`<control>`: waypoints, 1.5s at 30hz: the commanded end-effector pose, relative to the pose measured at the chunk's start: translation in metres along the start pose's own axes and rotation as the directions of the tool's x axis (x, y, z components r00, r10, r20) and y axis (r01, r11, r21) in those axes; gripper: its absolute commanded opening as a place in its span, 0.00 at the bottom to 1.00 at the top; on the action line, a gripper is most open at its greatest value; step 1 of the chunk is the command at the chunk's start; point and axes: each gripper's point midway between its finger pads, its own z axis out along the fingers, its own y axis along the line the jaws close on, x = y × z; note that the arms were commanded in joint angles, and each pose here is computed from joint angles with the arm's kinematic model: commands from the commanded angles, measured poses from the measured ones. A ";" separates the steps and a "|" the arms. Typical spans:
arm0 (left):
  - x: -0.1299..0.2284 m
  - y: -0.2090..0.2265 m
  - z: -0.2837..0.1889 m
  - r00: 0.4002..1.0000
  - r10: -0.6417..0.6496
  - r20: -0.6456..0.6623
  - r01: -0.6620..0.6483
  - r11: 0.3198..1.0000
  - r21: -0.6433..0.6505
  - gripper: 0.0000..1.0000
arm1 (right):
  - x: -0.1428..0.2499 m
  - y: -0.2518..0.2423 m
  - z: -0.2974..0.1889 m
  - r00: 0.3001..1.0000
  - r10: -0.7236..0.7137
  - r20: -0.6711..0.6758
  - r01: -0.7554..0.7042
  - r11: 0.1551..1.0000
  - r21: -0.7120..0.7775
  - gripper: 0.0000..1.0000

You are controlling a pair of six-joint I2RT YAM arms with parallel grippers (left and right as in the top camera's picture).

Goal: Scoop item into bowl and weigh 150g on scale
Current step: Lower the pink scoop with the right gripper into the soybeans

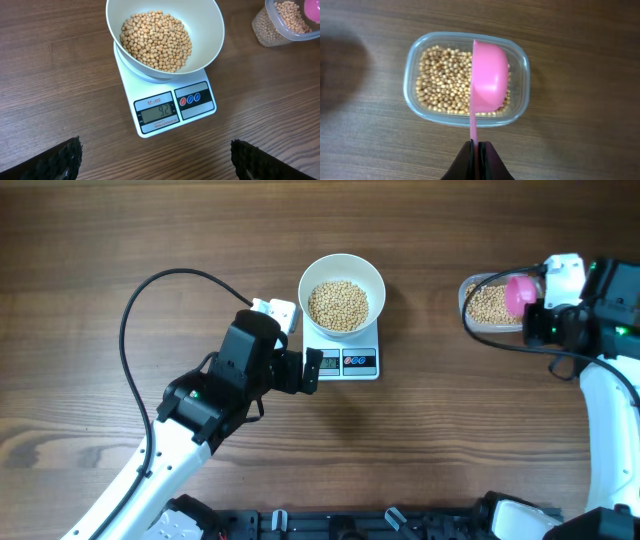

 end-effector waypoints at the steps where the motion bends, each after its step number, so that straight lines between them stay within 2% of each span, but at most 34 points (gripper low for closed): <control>1: -0.004 -0.004 0.000 1.000 0.005 0.002 -0.005 1.000 0.013 1.00 | -0.001 -0.001 0.005 0.996 -0.084 -0.041 0.086 0.994 0.065 0.04; 5: -0.004 -0.004 0.000 1.000 0.005 0.002 -0.005 1.000 0.013 1.00 | 0.007 -0.014 0.010 0.987 -0.110 -0.114 0.128 0.979 0.161 0.04; 23: -0.004 -0.004 0.000 1.000 0.005 0.002 -0.005 1.000 0.013 1.00 | 0.004 -0.020 0.032 0.979 -0.156 -0.133 0.178 0.969 0.174 0.04; 45: -0.003 -0.004 0.000 1.000 0.005 0.000 -0.005 1.000 0.012 1.00 | 0.012 0.024 0.064 0.951 -0.242 -0.191 0.256 0.965 0.051 0.04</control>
